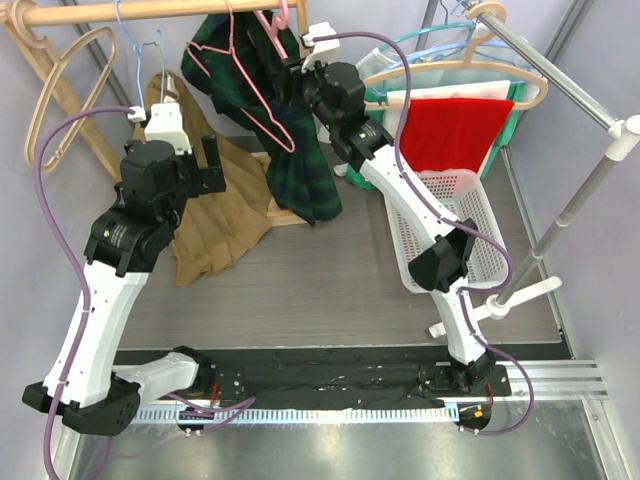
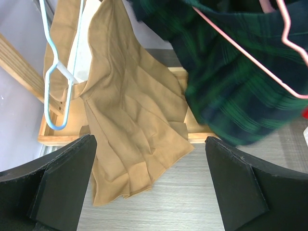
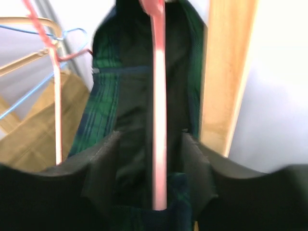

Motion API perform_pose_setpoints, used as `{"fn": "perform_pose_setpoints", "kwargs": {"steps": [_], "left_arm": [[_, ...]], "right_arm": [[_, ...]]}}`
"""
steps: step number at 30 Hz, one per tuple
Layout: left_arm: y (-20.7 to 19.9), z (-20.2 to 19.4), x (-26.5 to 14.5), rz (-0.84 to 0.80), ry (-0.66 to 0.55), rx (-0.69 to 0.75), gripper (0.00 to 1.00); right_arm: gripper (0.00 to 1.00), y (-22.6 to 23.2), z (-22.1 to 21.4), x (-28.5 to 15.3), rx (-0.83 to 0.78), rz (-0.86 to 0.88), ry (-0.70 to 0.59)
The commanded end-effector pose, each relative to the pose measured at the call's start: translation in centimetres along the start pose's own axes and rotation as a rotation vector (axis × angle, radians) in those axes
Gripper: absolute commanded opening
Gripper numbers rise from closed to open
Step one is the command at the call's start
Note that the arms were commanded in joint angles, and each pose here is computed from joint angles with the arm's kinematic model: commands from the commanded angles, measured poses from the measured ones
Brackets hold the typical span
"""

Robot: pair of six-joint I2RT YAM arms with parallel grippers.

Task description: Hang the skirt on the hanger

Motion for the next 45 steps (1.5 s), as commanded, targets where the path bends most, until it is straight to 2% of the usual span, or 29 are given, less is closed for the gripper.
{"fn": "perform_pose_setpoints", "kwargs": {"steps": [1, 2, 7, 11, 13, 15, 16, 19, 20, 22, 24, 29, 31, 39, 45], "left_arm": [[0.1, 0.1, -0.7, -0.020, -0.006, -0.022, 1.00], [0.1, 0.0, -0.7, -0.020, -0.005, -0.022, 1.00], [0.1, -0.5, -0.9, -0.041, 0.015, -0.022, 1.00], [0.2, -1.0, -1.3, -0.065, 0.023, -0.031, 1.00], [0.4, -1.5, -1.3, -0.066, 0.030, -0.035, 1.00], [0.7, -1.8, -1.7, -0.070, 0.029, -0.040, 1.00], [1.0, -2.4, -1.7, -0.061, 0.042, -0.037, 1.00], [1.7, -3.4, -2.2, -0.033, 0.048, -0.057, 1.00], [2.0, -3.6, -2.6, -0.036, 0.044, -0.063, 1.00], [2.3, -4.5, -2.7, -0.027, 0.059, -0.076, 1.00], [2.6, -5.2, -2.9, -0.028, 0.066, -0.092, 1.00], [2.8, -7.8, -2.5, -0.030, 0.124, -0.145, 1.00], [2.8, -9.2, -1.9, -0.032, 0.161, -0.169, 1.00], [2.9, -13.7, 0.1, 0.003, 0.294, -0.194, 1.00], [3.3, -14.7, -0.1, 0.005, 0.294, -0.208, 1.00]], "right_arm": [[0.64, -3.0, 9.1, -3.5, 0.069, -0.069, -0.219], [0.68, -3.1, 9.3, -3.9, 0.071, -0.060, -0.207], [0.75, -3.6, 11.3, -6.5, 0.087, -0.049, -0.189], [0.82, -4.4, 14.2, -10.4, 0.080, -0.047, -0.192], [0.85, -4.5, 14.3, -11.7, 0.068, -0.036, -0.164], [0.92, -4.8, 14.5, -13.9, 0.055, -0.027, -0.116], [0.99, -4.8, 13.9, -14.6, 0.051, -0.020, -0.065], [1.00, -5.1, 11.7, -17.7, 0.031, -0.044, 0.064], [1.00, -4.6, 8.7, -18.2, 0.023, -0.040, 0.154], [1.00, -5.1, 8.4, -21.4, 0.030, -0.072, 0.164], [1.00, -4.9, 5.9, -23.7, 0.049, -0.080, 0.221], [1.00, -4.4, 0.8, -27.1, 0.057, -0.103, 0.337], [1.00, -4.5, 0.1, -28.3, 0.076, -0.127, 0.356], [1.00, -3.2, -6.2, -30.5, 0.128, -0.124, 0.504], [1.00, -2.8, -7.6, -31.4, 0.155, -0.123, 0.520]]}}
Point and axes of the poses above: each gripper's point midway between its finger pads, its own x axis out along the fingers, its own y axis along the line the jaws close on, z = x × y, the point moved 9 cm from there along -x, back along the fingers, and after that the axes turned 15 degrees about -x, right-handed, at the moved point
